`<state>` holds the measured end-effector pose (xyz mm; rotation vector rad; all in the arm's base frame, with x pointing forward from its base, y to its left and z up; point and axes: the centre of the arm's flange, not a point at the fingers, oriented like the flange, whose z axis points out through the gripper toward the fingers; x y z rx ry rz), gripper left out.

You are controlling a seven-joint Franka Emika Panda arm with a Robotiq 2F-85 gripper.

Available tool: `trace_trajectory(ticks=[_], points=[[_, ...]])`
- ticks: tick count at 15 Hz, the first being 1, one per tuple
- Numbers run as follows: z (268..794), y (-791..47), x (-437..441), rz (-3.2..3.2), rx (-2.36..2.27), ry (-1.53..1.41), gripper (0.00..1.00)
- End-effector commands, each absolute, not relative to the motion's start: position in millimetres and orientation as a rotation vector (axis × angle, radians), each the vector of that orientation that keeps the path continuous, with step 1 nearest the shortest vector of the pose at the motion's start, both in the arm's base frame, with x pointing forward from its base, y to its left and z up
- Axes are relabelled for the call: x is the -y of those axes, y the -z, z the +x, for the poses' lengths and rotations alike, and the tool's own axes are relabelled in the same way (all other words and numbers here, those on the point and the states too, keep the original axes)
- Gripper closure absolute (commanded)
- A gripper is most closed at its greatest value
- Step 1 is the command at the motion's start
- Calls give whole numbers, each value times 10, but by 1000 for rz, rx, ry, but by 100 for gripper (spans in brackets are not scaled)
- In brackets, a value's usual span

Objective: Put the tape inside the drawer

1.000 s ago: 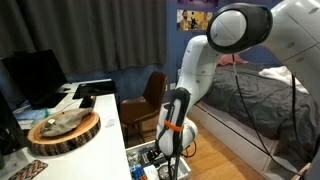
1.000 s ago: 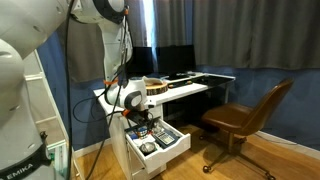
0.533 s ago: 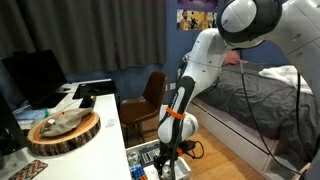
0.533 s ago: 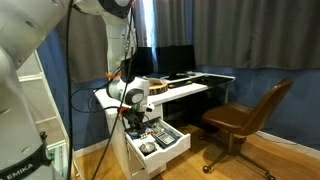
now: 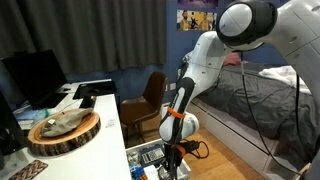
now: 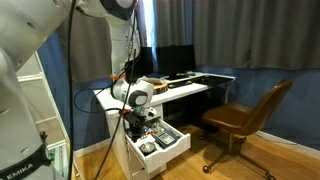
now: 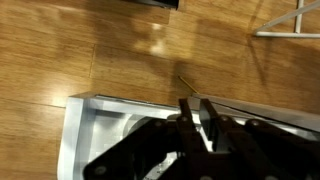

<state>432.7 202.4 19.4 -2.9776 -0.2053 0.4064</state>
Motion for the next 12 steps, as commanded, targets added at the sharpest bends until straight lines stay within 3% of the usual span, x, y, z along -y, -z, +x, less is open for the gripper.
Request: trace_trajectory(ticks=[1,12], points=[[4517,-19,-2012,-2988,171,-403,100],[4770,345,-2054,-3004,143,-429,100]])
